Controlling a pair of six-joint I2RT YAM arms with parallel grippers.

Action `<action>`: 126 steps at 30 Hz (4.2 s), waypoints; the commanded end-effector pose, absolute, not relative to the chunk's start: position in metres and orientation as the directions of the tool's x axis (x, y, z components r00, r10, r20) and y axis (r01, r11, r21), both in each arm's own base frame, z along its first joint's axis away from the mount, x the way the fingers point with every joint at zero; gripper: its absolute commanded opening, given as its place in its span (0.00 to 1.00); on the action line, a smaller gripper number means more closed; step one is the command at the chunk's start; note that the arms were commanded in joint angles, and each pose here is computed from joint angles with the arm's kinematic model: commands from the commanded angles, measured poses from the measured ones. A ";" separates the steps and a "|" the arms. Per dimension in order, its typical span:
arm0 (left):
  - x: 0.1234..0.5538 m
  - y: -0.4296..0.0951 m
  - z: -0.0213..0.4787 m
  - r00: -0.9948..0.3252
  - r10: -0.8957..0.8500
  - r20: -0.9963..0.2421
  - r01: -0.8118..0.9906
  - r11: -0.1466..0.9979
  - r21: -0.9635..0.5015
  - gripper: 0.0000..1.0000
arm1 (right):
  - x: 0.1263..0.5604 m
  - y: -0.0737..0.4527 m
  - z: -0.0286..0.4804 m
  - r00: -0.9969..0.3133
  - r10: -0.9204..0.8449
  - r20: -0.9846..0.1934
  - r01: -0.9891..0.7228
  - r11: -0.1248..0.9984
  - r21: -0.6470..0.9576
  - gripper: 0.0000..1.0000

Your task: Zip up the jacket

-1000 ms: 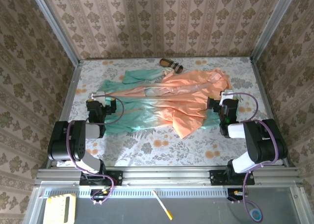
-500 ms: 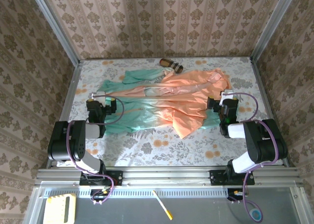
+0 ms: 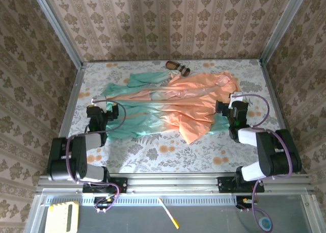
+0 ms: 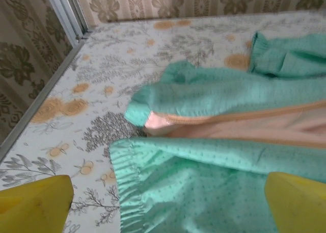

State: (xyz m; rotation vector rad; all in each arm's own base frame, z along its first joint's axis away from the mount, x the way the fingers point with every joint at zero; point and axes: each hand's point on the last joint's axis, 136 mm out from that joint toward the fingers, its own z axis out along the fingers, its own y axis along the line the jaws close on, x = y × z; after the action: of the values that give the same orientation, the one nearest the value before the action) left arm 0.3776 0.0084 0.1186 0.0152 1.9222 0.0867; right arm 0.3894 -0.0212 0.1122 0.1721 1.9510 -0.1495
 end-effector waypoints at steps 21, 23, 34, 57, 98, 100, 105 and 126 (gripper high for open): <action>0.340 -0.127 0.038 -0.890 -0.049 -0.452 0.053 0.976 -0.211 0.47 | 0.358 0.215 0.082 -0.775 -0.085 -0.626 -0.152 0.987 0.055 0.82; 0.334 -0.139 0.023 -0.910 -0.037 -0.414 0.063 0.973 -0.224 0.41 | 0.352 0.230 0.069 -0.800 -0.105 -0.591 -0.174 0.983 0.062 0.72; 0.282 -0.227 -0.012 -0.915 0.179 -0.363 0.257 0.950 -0.179 0.34 | 0.337 0.185 0.002 -0.925 0.081 -0.372 0.028 0.989 0.146 0.52; 0.411 -0.165 0.065 -0.923 -0.008 -0.384 0.154 0.908 -0.390 0.42 | 0.343 0.122 0.027 -0.902 0.306 -0.303 0.245 0.943 0.223 0.59; 0.232 -0.262 0.086 -0.870 0.236 -0.432 0.399 0.852 -0.338 0.41 | 0.321 0.122 0.108 -0.949 0.110 -0.296 0.080 0.990 0.112 0.67; 0.222 -0.262 0.083 -0.878 0.237 -0.416 0.399 0.842 -0.363 0.43 | 0.299 0.147 0.104 -0.955 0.088 -0.283 0.047 0.988 0.148 0.65; 0.192 -0.272 0.069 -0.880 0.285 -0.380 0.430 0.817 -0.383 0.46 | 0.256 0.212 0.082 -0.966 0.084 -0.246 0.018 0.966 0.259 0.71; 0.166 -0.238 0.089 -0.879 0.030 -0.476 0.322 0.774 -0.545 0.00 | 0.258 0.202 0.032 -0.975 0.000 -0.221 -0.023 0.994 0.104 0.18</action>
State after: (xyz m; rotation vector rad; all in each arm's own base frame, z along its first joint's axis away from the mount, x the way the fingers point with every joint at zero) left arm 0.1631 -0.2383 0.0852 0.3577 2.5466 -0.8183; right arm 0.2537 0.2290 0.0366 -0.0124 2.9057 0.2721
